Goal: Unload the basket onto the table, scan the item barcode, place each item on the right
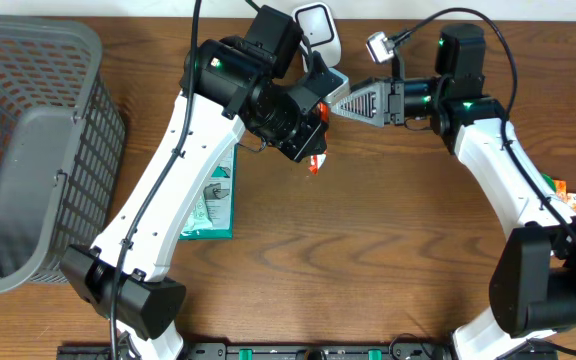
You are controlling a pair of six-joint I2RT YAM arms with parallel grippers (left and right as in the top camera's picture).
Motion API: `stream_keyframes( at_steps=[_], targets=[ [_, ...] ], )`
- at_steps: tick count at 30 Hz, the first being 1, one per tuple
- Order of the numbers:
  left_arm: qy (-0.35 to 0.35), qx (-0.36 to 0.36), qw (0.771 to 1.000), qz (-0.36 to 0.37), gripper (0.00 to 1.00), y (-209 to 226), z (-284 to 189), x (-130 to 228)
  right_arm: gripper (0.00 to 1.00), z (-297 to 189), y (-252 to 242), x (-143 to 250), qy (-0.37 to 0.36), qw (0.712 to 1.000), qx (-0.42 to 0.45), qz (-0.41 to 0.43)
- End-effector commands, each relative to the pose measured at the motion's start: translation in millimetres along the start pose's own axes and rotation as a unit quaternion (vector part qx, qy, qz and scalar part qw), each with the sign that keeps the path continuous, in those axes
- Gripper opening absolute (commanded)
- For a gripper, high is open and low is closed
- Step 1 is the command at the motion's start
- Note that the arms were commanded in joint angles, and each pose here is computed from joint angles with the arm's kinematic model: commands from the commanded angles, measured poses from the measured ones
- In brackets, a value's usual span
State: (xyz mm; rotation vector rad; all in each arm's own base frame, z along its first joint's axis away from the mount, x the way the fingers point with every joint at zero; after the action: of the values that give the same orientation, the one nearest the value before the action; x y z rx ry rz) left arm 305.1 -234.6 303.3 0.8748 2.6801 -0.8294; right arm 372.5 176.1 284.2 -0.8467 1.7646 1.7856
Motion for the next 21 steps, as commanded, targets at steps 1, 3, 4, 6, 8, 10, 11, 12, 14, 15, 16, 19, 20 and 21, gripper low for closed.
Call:
stream_keyframes(
  at_steps=[1, 3, 4, 6, 8, 10, 11, 12, 14, 15, 16, 19, 20, 21],
  targets=[
    [0.013, -0.006, 1.000, -0.016, 0.08, 8.6, 8.6, 0.2, 0.55, 11.7, 4.9, -1.9, 0.012, 0.999, -0.018, 0.024],
    [0.013, -0.006, 1.000, -0.016, 0.08, 8.7, 8.9, 0.2, 0.55, 16.9, 4.2, -5.2, 0.009, 1.000, -0.009, 0.026],
    [0.013, -0.006, 1.000, -0.017, 0.08, 8.6, 8.9, 0.2, 0.55, 19.0, 3.6, -6.1, 0.008, 1.000, -0.004, 0.028],
    [0.013, -0.005, 1.000, -0.018, 0.08, 8.1, 9.0, 0.3, 0.55, 24.1, 0.7, -7.3, 0.003, 1.000, 0.010, 0.028],
    [0.015, -0.004, 1.000, -0.019, 0.08, 7.9, 9.0, 1.0, 0.55, 27.2, -3.1, -8.4, -0.003, 0.999, 0.027, 0.028],
    [0.017, -0.004, 1.000, -0.020, 0.08, 7.9, 9.0, 1.6, 0.54, 28.5, -7.8, -9.7, -0.011, 0.998, 0.046, 0.029],
    [0.018, -0.004, 1.000, -0.020, 0.08, 7.9, 9.0, 2.1, 0.54, 28.3, -10.4, -10.2, -0.015, 0.998, 0.056, 0.032],
    [0.019, -0.004, 1.000, -0.021, 0.08, 7.9, 9.0, 2.4, 0.53, 27.8, -13.0, -10.6, -0.019, 0.997, 0.066, 0.034],
    [0.021, -0.004, 1.000, -0.022, 0.08, 7.8, 8.9, 3.4, 0.53, 25.1, -18.0, -10.6, -0.025, 0.996, 0.083, 0.034],
    [0.022, -0.004, 1.000, -0.022, 0.08, 7.8, 8.9, 3.8, 0.53, 22.3, -22.0, -9.8, -0.028, 0.994, 0.096, 0.036],
    [0.023, -0.004, 0.999, -0.023, 0.08, 7.8, 8.9, 4.2, 0.53, 18.5, -26.7, -8.7, -0.032, 0.992, 0.111, 0.041],
    [0.023, -0.004, 0.999, -0.023, 0.08, 7.8, 8.9, 4.1, 0.54, 9.3, -38.5, -2.7, -0.035, 0.987, 0.151, 0.053],
    [0.023, -0.004, 0.999, -0.023, 0.08, 7.8, 8.9, 4.1, 0.54, 6.4, -42.5, 0.2, -0.034, 0.984, 0.165, 0.059],
    [0.022, -0.004, 0.999, -0.022, 0.08, 7.8, 8.9, 4.0, 0.54, 4.6, -45.2, 2.4, -0.032, 0.982, 0.175, 0.062]
  ],
)
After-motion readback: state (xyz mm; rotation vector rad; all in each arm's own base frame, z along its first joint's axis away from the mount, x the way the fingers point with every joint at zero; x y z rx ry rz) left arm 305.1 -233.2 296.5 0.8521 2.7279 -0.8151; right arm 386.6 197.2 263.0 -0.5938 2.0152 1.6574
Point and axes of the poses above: each gripper's point midway between its finger pads, its own z axis out along the fingers, its own y axis along the line the jaws close on, x = y × z, the point moved 5 cm from there along -z, back along the fingers, and after that the axes turned 10 degrees about -z, right-handed, at the moved point
